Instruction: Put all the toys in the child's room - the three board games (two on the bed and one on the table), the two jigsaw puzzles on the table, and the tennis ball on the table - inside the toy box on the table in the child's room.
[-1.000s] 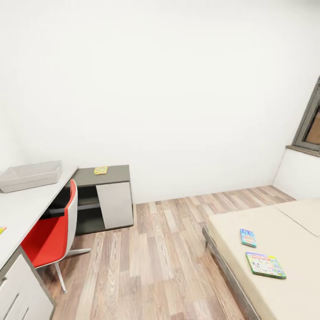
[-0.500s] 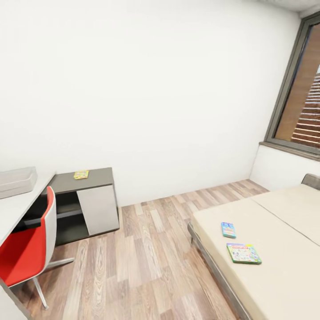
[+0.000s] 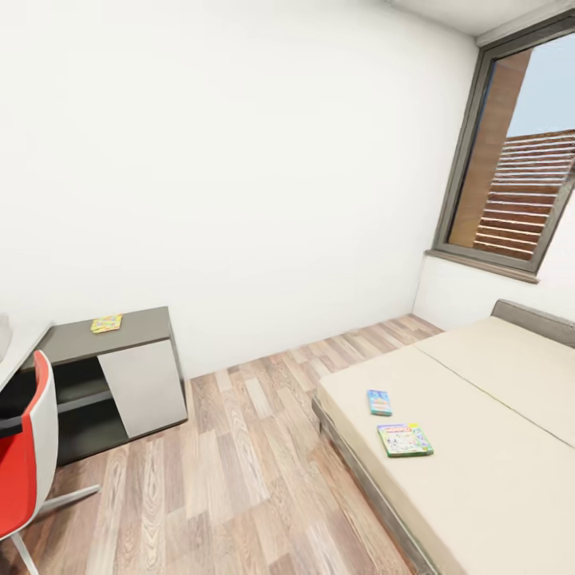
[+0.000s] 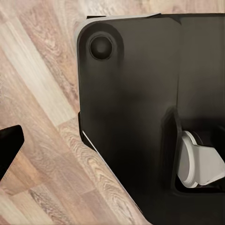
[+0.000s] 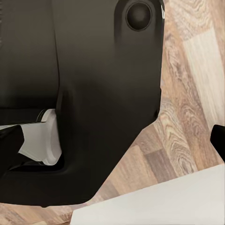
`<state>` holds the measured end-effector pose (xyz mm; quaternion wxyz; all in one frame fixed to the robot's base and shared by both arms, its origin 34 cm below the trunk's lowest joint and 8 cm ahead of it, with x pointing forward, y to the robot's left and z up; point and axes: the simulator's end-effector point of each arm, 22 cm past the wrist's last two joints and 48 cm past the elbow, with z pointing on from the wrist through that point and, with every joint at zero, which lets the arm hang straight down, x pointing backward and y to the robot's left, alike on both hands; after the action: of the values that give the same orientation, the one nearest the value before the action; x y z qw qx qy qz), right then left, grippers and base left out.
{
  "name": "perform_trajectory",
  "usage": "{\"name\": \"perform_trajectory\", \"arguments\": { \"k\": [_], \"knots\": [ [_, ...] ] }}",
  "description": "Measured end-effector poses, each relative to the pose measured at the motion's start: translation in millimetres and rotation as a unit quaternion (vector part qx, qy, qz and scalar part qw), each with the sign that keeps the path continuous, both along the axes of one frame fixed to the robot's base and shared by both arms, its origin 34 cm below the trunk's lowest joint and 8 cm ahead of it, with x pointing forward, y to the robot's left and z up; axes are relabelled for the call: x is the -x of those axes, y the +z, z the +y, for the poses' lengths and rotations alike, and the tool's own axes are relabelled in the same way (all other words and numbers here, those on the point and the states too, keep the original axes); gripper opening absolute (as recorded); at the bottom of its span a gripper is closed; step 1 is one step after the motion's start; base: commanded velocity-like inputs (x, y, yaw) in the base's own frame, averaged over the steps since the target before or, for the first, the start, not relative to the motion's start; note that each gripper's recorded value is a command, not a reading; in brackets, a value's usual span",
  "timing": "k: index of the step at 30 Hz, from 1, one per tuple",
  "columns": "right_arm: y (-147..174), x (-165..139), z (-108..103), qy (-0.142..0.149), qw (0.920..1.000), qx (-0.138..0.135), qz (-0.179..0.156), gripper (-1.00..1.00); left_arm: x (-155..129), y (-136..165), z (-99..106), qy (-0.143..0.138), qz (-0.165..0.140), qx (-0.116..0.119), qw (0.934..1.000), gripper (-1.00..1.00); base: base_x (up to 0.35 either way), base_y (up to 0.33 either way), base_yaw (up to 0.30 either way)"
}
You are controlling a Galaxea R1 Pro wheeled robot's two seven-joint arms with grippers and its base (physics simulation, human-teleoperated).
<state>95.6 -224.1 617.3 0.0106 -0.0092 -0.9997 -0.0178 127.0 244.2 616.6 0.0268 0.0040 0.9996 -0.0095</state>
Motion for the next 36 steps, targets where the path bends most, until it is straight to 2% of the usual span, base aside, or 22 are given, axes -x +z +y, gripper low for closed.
{"name": "perform_trajectory", "arguments": {
  "k": [17,36],
  "knots": [
    [0.1,-0.3,1.8,0.000,1.0000,-0.001,-0.001,1.00,-0.1,0.0,1.4,0.000,0.000,-0.001,1.0000,1.00,0.000,0.000,-0.257],
    [0.2,-0.2,5.6,0.001,1.0000,-0.004,0.000,1.00,-0.6,0.0,1.4,-0.001,-0.001,-0.001,1.0000,1.00,0.002,0.003,-0.045]
  ]
}}
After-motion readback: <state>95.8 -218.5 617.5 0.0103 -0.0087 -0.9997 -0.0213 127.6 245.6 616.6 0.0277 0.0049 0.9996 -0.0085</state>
